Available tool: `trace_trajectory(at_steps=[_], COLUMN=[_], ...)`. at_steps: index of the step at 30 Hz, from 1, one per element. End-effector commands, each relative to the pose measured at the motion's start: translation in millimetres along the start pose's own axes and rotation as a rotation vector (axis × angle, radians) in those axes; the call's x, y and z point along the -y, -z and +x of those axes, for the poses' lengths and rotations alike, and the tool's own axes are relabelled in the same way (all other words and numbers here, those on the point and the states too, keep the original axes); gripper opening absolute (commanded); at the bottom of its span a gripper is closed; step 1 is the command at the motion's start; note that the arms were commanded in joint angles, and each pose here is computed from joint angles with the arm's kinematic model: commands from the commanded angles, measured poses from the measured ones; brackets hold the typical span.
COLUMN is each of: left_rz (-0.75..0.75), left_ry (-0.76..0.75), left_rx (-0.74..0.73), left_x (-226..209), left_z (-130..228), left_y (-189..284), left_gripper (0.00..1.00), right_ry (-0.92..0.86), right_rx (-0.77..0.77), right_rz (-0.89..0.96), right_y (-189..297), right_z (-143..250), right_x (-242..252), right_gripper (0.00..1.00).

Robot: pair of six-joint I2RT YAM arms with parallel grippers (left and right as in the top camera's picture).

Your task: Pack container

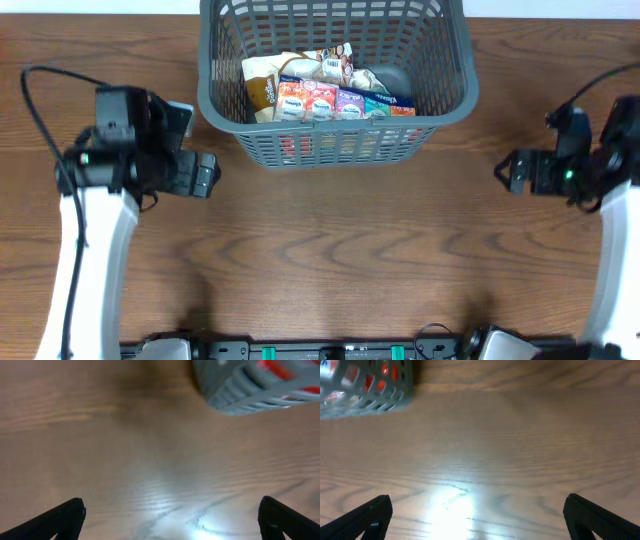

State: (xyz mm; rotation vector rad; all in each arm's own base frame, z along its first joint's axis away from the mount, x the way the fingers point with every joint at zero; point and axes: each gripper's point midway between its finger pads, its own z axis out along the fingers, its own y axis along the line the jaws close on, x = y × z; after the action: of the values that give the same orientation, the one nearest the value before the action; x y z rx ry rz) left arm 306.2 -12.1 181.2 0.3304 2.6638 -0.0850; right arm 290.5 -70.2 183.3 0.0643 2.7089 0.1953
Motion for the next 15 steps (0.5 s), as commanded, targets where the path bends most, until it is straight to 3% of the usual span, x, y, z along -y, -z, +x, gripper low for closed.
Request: trace_trajectory(at_steps=[1, 15], left_rz=[0.017, -0.034], left_ry=[-0.016, 0.041], left_rx=[0.049, 0.168], left_x=[14.7, 22.5], left_z=[7.9, 48.1], left_y=[6.9, 29.0], left_gripper=[0.99, 0.99], right_ry=[-0.001, 0.002], right_rx=[0.036, 0.098], right_rz=[-0.043, -0.055], right_y=[0.5, -0.5], right_z=[17.9, 38.9], right_x=[-13.6, -28.8], right_gripper=[0.99, 0.99])
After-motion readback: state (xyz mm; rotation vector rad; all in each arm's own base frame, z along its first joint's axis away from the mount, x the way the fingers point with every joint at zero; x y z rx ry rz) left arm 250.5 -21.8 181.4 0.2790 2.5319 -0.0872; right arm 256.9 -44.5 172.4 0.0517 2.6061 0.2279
